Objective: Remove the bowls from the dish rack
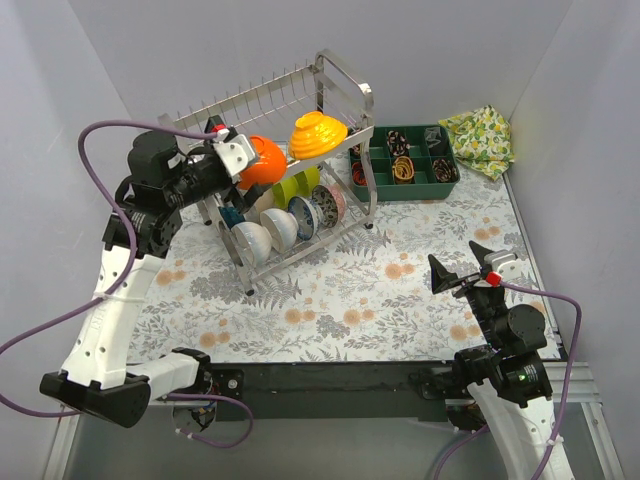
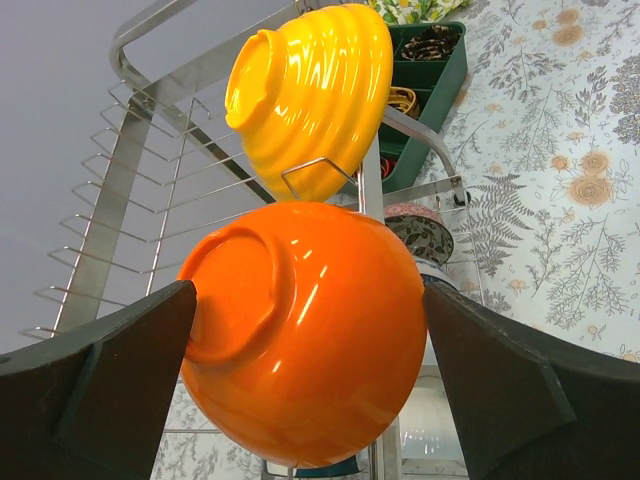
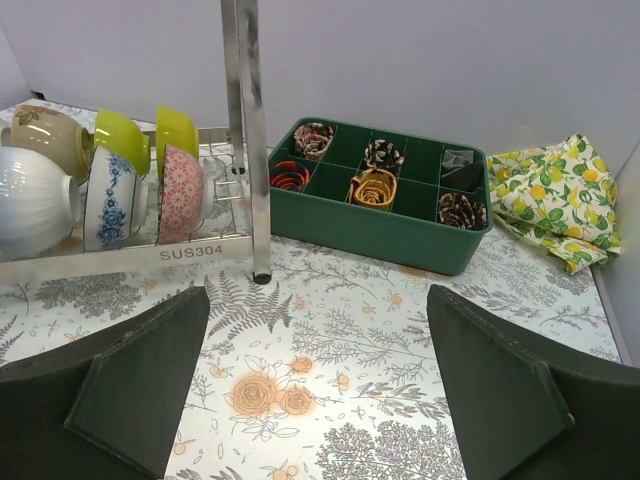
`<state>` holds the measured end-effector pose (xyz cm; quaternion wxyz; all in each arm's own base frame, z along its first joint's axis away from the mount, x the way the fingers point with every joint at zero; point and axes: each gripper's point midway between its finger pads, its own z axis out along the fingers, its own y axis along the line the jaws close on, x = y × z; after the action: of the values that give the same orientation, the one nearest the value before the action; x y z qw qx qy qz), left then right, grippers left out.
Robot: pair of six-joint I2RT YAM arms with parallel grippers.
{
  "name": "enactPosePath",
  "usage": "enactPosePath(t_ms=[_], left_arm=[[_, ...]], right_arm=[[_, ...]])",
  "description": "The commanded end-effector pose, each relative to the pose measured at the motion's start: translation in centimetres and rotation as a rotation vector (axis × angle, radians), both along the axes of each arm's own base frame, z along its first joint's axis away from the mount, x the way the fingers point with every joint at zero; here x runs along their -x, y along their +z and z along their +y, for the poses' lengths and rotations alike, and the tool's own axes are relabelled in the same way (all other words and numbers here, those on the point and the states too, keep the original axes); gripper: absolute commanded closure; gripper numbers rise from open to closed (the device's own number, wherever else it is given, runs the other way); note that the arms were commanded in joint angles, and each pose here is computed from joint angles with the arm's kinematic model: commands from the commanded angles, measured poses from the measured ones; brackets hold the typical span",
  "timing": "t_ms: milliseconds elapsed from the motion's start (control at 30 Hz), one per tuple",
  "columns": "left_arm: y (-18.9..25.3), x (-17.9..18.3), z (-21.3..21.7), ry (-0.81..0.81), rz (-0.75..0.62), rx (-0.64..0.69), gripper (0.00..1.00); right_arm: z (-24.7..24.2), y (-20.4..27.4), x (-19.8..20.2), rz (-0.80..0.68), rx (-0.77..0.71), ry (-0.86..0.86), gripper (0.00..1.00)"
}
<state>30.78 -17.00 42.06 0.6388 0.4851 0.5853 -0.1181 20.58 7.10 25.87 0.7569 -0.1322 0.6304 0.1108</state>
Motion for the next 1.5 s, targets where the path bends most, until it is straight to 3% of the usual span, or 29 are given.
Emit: enactPosePath(t_ms=[0, 767, 1100, 1300, 1467], left_arm=[[-1.0, -1.0, 0.3, 0.035, -0.002, -0.02, 0.02], [-0.8, 0.5, -0.1, 0.048, -0.069, -0.034, 0.02], [2.2, 3.2, -1.3, -0.052, -0.108, 0.065, 0.12], [0.3, 1.7, -1.0, -0.004, -0.061, 0.043, 0.16], [-1.0, 0.3, 0.1, 0.08, -0.045, 0.012, 0.1]], right_arm=[[-0.1, 2.7, 1.3, -0.109, -0.027, 0.014, 0.01], [-0.1, 2.5, 1.3, -0.11, -0.022, 0.013, 0.01], [-0.2, 2.7, 1.4, -0.117, -0.024, 0.01, 0.01], [-0.3, 2.7, 1.5, -0.122, -0.025, 0.01, 0.02], [-0.3, 2.7, 1.5, -0.12, -0.025, 0.01, 0.01]])
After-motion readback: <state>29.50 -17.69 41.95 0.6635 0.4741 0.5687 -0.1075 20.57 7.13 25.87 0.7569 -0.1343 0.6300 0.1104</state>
